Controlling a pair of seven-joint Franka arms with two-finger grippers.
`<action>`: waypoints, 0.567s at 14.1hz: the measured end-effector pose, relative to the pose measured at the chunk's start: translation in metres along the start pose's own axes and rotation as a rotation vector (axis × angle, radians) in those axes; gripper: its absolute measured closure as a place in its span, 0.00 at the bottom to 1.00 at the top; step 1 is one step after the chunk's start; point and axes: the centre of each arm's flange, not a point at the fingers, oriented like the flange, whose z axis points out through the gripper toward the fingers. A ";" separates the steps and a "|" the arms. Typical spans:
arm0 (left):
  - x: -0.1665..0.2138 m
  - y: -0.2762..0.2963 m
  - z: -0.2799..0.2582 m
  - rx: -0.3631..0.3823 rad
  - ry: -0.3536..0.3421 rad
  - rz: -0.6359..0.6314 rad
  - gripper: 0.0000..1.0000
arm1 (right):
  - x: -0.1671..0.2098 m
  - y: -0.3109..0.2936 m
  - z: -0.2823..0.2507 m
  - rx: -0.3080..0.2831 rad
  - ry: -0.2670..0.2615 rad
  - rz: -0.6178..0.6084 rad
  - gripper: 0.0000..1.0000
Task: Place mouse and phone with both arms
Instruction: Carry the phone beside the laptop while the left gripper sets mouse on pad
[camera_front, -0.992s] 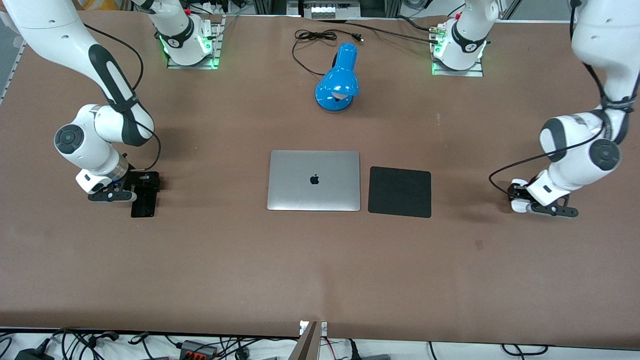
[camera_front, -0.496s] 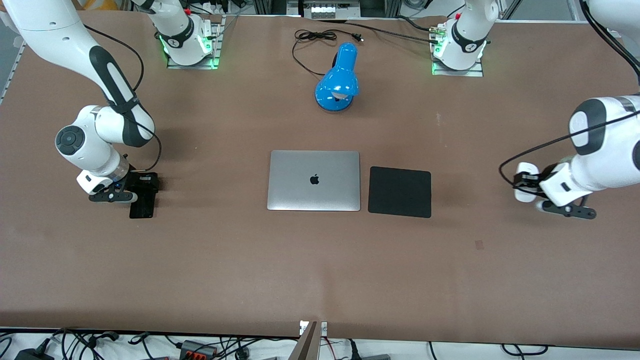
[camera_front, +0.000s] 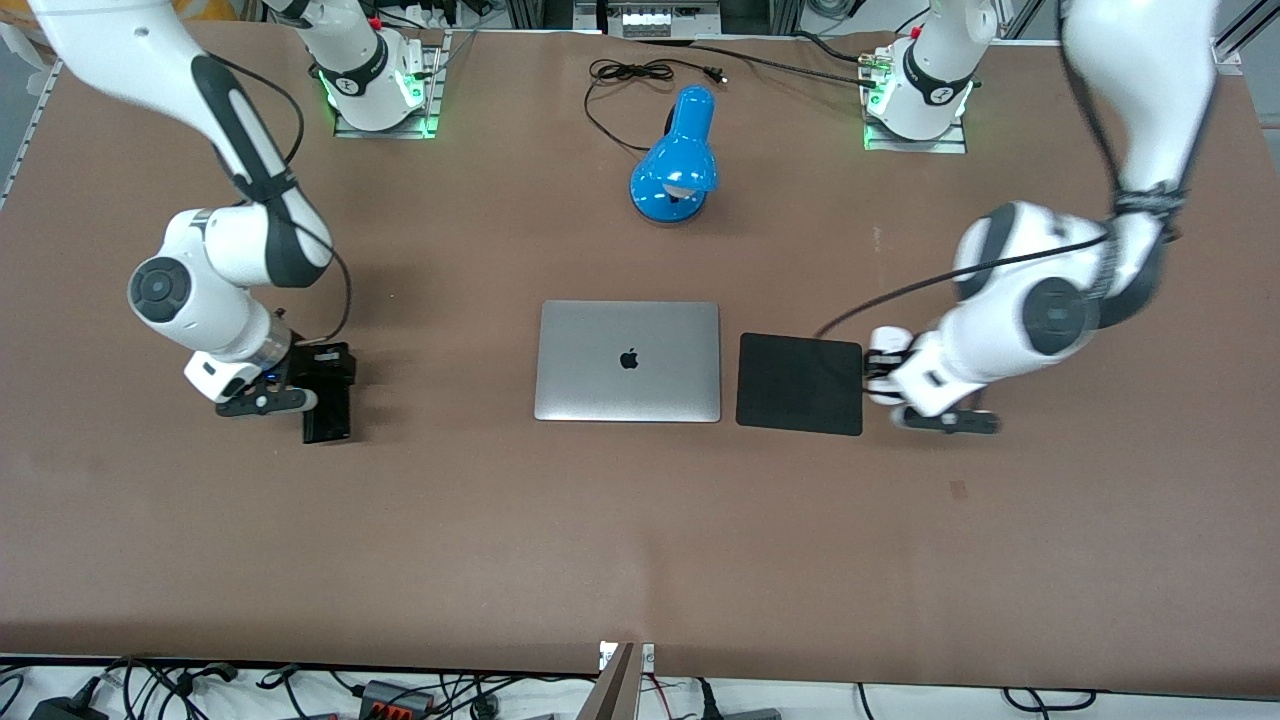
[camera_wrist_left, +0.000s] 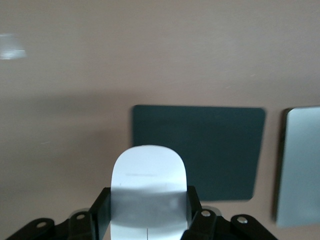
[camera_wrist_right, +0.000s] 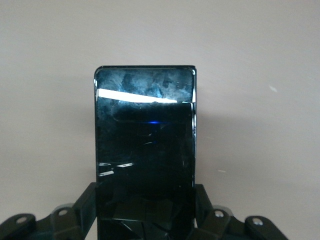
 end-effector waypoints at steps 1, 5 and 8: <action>-0.001 0.013 0.017 -0.011 0.019 -0.007 0.38 | 0.002 -0.020 -0.003 0.003 0.004 -0.002 0.21; -0.013 0.042 0.085 0.056 0.074 -0.003 0.38 | -0.004 -0.102 0.019 0.012 -0.009 0.041 0.21; -0.017 0.049 0.123 0.118 0.114 -0.017 0.38 | -0.010 -0.157 0.041 0.025 0.004 0.091 0.21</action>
